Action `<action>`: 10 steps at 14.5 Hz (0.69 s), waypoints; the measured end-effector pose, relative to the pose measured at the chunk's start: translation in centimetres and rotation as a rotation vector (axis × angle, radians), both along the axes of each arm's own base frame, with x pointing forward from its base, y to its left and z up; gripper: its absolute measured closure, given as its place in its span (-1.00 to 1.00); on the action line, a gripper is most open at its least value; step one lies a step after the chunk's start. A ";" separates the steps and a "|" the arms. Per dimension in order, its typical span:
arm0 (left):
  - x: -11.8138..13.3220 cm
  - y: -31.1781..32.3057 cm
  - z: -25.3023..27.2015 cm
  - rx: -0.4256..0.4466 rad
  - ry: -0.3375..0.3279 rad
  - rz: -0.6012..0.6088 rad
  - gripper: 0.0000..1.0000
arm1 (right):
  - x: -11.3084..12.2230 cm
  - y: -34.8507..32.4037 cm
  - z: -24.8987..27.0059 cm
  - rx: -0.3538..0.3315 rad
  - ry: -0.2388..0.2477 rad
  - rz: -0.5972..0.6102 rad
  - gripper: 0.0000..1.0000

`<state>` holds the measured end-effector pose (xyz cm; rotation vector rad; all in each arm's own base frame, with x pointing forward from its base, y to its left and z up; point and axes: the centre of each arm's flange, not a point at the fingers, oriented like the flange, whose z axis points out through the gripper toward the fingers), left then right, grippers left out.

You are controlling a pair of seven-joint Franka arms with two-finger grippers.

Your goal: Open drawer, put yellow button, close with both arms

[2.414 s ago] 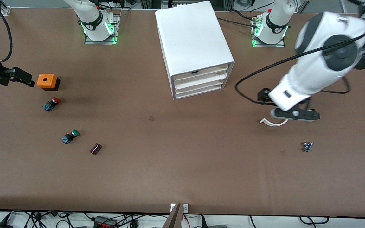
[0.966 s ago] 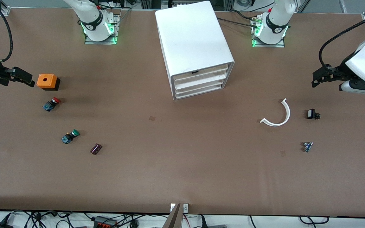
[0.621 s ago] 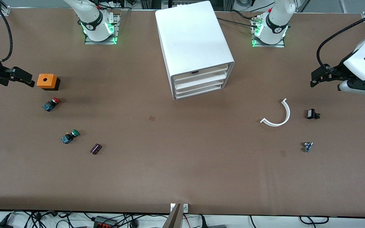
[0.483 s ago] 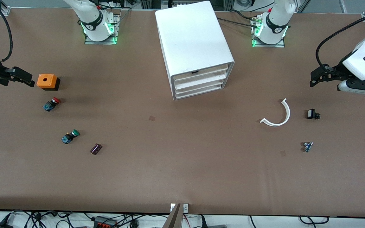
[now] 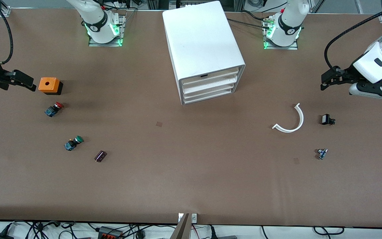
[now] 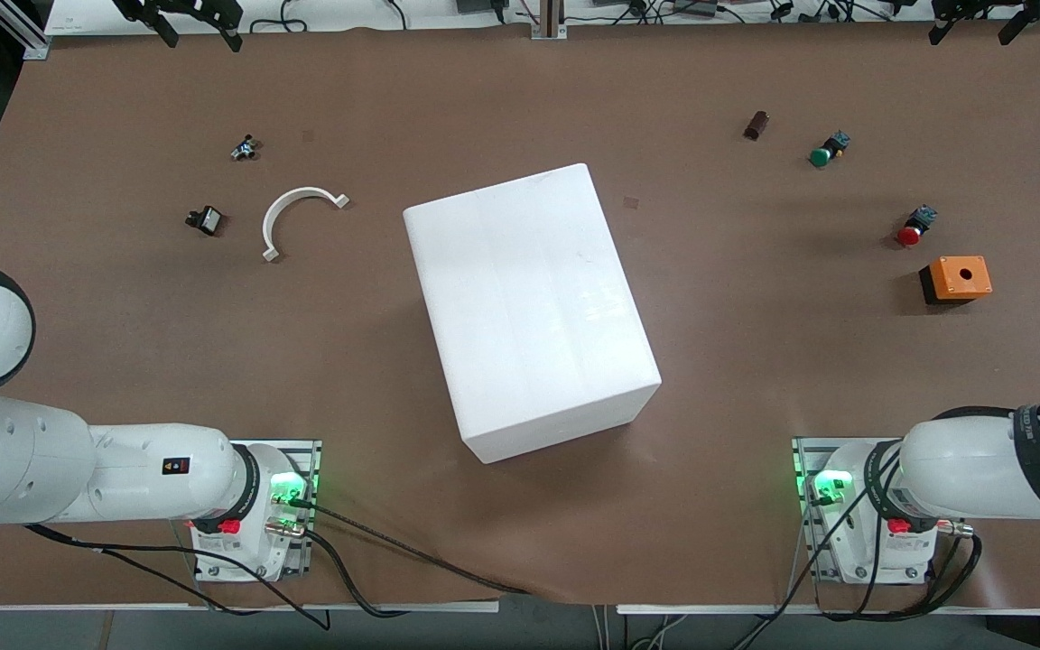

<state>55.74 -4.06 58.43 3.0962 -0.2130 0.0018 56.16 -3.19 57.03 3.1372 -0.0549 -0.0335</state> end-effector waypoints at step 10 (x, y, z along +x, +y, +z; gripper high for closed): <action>0.0 0.0 0.0 0.000 0.004 0.000 -1.00 | -0.2 0.4 0.5 0.000 -0.009 0.007 -1.00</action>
